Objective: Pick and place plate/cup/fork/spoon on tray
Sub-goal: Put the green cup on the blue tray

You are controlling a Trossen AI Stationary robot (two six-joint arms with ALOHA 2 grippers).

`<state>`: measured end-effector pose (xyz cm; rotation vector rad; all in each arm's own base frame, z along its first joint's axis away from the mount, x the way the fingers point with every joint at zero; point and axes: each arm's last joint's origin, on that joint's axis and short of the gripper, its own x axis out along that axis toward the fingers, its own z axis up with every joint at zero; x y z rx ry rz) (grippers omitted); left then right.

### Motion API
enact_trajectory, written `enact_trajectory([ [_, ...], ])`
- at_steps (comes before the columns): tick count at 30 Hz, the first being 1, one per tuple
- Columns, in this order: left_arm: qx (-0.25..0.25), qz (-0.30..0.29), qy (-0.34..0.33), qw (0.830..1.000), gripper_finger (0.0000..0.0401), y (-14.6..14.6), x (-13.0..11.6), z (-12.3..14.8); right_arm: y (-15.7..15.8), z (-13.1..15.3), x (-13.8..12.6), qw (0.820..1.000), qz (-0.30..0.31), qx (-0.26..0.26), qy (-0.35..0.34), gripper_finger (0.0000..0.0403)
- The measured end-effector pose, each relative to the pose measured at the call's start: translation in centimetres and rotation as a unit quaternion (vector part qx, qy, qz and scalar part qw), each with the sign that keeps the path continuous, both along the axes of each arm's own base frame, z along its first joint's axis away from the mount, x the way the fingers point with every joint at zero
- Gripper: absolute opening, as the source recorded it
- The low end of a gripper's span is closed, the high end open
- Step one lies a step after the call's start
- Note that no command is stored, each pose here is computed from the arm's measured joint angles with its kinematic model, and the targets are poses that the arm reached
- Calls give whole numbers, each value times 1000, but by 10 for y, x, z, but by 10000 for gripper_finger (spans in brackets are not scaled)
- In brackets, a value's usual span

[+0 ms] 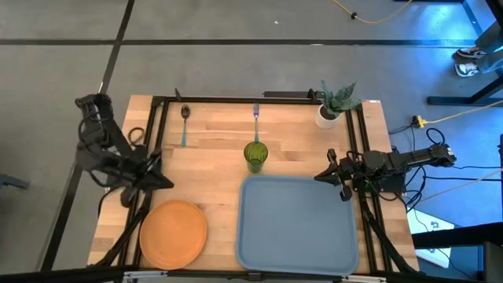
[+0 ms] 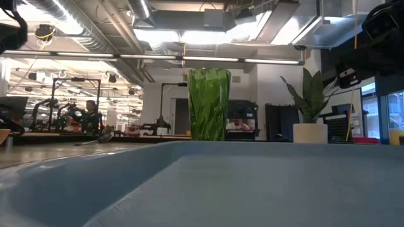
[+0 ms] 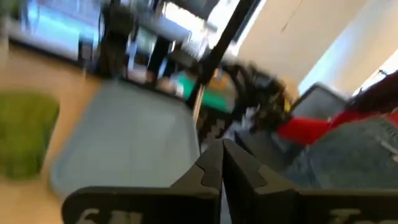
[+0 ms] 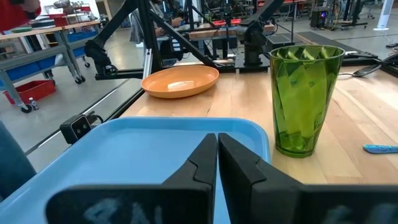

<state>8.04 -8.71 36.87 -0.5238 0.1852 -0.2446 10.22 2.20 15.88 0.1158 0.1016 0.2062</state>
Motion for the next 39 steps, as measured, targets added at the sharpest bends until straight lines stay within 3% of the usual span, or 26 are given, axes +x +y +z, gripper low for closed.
enact_trajectory([
  [3,-18,-27,75,997,0,4,4,-8,0,0,0,1000,0,0,0,21],
  [9,1,-45,208,977,0,4,26,-26,0,0,0,1000,0,0,0,21],
  [18,43,-39,373,926,0,-6,68,-64,0,0,0,1000,0,0,0,21],
  [23,54,-35,395,916,0,-13,80,-74,0,0,0,1000,0,0,0,21],
  [32,44,-39,378,924,0,-23,95,-78,0,0,0,1000,0,0,0,21],
  [39,11,8,418,908,11,-18,99,-85,0,0,0,1000,0,0,0,21],
])
